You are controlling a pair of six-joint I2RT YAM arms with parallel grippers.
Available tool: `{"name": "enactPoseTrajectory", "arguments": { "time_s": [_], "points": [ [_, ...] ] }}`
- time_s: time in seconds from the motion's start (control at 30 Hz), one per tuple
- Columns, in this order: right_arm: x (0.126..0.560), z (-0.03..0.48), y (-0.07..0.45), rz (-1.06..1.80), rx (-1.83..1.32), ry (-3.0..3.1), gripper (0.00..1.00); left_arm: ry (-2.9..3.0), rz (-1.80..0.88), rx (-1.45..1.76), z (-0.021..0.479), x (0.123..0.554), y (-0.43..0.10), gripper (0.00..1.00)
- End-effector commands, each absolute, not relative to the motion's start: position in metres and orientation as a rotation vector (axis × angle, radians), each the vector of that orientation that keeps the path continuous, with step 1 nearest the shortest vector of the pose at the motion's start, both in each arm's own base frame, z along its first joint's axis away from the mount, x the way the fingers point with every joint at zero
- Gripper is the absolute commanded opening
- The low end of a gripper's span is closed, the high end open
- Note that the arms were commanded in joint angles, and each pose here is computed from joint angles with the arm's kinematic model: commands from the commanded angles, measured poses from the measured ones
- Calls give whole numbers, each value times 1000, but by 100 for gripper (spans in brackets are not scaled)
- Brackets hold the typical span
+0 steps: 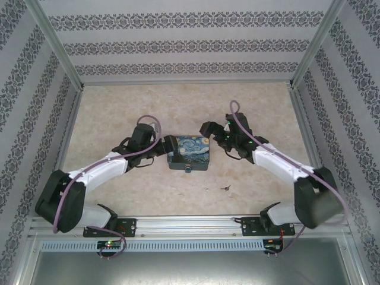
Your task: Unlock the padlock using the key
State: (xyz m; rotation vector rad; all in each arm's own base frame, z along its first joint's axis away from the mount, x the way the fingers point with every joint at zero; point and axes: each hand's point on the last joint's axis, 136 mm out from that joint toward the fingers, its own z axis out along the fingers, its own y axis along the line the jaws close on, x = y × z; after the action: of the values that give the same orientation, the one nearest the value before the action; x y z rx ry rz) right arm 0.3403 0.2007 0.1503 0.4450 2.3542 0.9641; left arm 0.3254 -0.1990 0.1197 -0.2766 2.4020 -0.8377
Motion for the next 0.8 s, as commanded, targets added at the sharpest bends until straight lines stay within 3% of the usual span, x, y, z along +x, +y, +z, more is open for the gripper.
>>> {"name": "enactPoseTrajectory", "arguments": {
  "time_s": [0.0, 0.17, 0.37, 0.5, 0.77],
  "points": [
    [333, 142, 147, 865, 672, 2286, 98, 2395, -759, -278, 128, 319, -180, 91],
    [306, 138, 135, 1010, 597, 2329, 96, 2400, -804, -295, 138, 306, -179, 93],
    [242, 114, 130, 876, 469, 2573, 66, 2435, -898, -348, 140, 288, -183, 98],
    [203, 89, 116, 615, 352, 2763, 61, 2425, -959, -363, 145, 283, -187, 100],
    [168, 56, 121, 506, 391, 2860, 56, 2429, -969, -323, 159, 289, -193, 100]
  ]
}}
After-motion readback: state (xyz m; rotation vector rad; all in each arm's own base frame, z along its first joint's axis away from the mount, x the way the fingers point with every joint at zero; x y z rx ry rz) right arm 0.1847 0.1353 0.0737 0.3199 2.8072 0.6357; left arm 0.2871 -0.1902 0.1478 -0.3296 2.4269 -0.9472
